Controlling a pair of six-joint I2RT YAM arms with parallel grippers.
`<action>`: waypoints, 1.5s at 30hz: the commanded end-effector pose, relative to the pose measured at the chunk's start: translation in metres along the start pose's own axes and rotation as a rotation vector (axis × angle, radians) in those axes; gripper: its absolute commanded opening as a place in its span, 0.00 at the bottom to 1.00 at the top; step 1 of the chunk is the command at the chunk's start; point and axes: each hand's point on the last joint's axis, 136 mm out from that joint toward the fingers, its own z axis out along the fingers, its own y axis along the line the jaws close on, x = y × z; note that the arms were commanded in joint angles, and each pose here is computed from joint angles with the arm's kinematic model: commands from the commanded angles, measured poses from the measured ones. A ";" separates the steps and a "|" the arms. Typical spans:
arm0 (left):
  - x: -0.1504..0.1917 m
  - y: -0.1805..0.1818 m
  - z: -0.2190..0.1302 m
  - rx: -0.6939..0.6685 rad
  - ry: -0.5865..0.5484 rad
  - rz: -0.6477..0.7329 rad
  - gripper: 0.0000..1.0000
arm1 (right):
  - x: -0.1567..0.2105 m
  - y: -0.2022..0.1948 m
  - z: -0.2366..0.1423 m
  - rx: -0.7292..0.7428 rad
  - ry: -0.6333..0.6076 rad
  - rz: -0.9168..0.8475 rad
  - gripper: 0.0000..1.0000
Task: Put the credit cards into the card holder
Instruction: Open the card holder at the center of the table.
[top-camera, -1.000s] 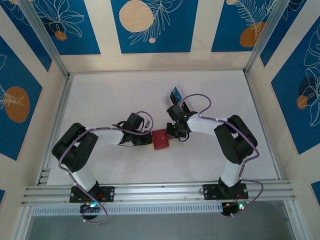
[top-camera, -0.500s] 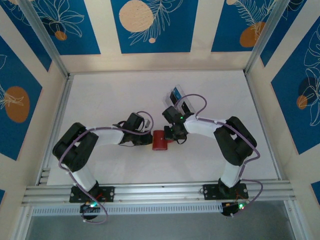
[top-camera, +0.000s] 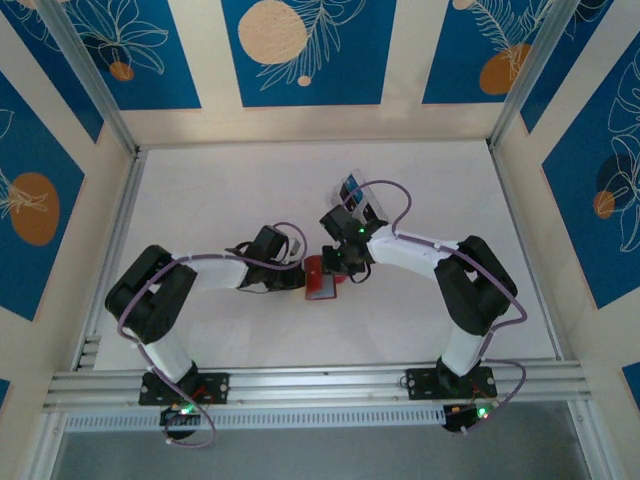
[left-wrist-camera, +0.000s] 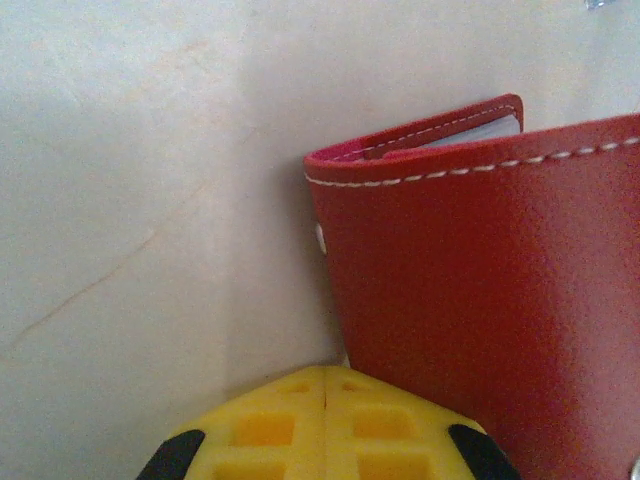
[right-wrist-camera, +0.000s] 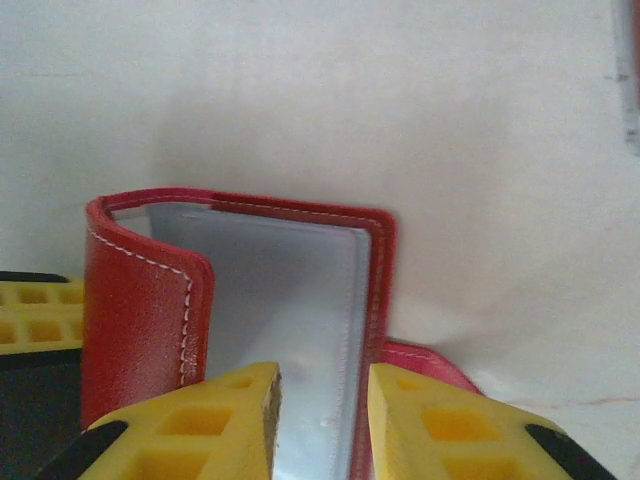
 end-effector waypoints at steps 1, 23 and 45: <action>0.001 -0.004 0.005 -0.009 -0.017 0.000 0.05 | 0.007 0.037 -0.005 -0.201 0.039 -0.007 0.34; 0.005 0.044 -0.085 -0.320 -0.233 -0.122 0.31 | 0.018 0.035 0.030 -0.178 0.098 0.014 0.47; -0.026 0.011 -0.062 -0.144 -0.188 -0.124 0.03 | 0.034 0.043 0.027 -0.060 0.101 -0.087 0.50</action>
